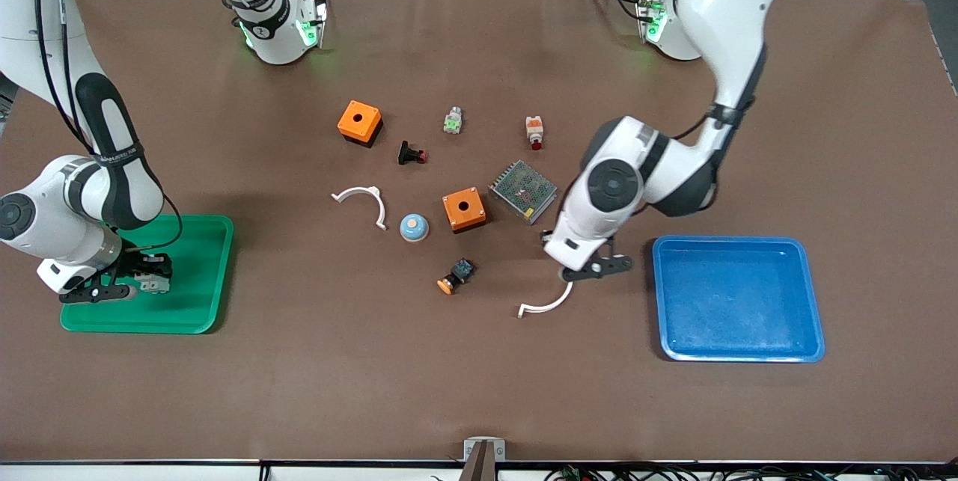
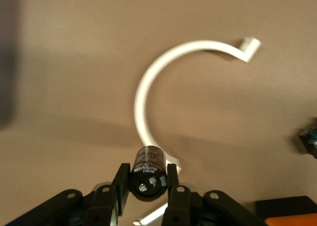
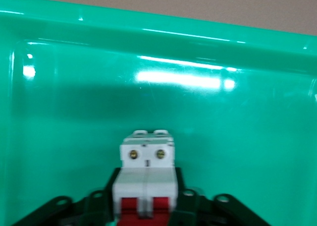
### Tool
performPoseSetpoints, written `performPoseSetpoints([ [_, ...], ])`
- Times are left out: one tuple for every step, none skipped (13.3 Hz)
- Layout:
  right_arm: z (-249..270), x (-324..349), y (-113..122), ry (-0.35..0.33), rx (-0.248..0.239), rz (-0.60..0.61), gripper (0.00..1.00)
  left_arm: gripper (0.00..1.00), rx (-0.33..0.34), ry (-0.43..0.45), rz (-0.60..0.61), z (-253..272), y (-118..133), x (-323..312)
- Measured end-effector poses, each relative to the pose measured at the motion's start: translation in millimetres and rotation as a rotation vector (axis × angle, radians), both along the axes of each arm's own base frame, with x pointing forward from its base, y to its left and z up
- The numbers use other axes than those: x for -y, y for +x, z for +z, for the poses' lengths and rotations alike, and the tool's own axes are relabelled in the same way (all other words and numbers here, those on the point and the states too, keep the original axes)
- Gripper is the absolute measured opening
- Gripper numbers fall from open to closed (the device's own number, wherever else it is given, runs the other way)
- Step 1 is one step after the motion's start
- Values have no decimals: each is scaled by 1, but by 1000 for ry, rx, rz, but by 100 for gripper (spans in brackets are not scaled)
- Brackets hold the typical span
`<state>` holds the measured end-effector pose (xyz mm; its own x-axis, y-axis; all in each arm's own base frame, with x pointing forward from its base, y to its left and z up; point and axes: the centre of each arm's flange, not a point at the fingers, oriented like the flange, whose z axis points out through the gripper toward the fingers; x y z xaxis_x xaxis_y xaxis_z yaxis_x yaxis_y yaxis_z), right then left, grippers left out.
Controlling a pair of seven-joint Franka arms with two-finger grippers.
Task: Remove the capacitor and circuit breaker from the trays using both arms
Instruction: 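Carry the capacitor toward the white arc while the right gripper grasps the breaker, then set the capacitor beside the white arc while the right gripper lifts the breaker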
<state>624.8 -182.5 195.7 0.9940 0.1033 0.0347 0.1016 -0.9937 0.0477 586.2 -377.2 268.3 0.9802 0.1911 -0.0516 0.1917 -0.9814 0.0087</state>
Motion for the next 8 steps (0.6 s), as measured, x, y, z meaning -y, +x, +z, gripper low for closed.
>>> performPoseSetpoints([
  [1,0,1,0,0,4,40,34,6,-6,17,-10,-6,13],
  [6,0,3,4,-11,7,40,34,9,-10,31,-19,-12,24],
  [17,0,7,15,-39,8,40,34,13,-15,41,-26,-17,33],
  [34,1,13,30,-77,8,40,34,17,-21,50,-34,-23,42],
  [55,0,19,44,-108,9,40,34,23,-27,57,-41,-27,50],
  [77,-2,23,56,-123,6,40,34,30,-35,63,-48,-31,57],
  [97,-6,24,74,-127,-10,40,34,35,-42,69,-54,-34,62],
  [111,-17,23,100,-132,-34,40,34,35,-45,73,-60,-36,65],
])
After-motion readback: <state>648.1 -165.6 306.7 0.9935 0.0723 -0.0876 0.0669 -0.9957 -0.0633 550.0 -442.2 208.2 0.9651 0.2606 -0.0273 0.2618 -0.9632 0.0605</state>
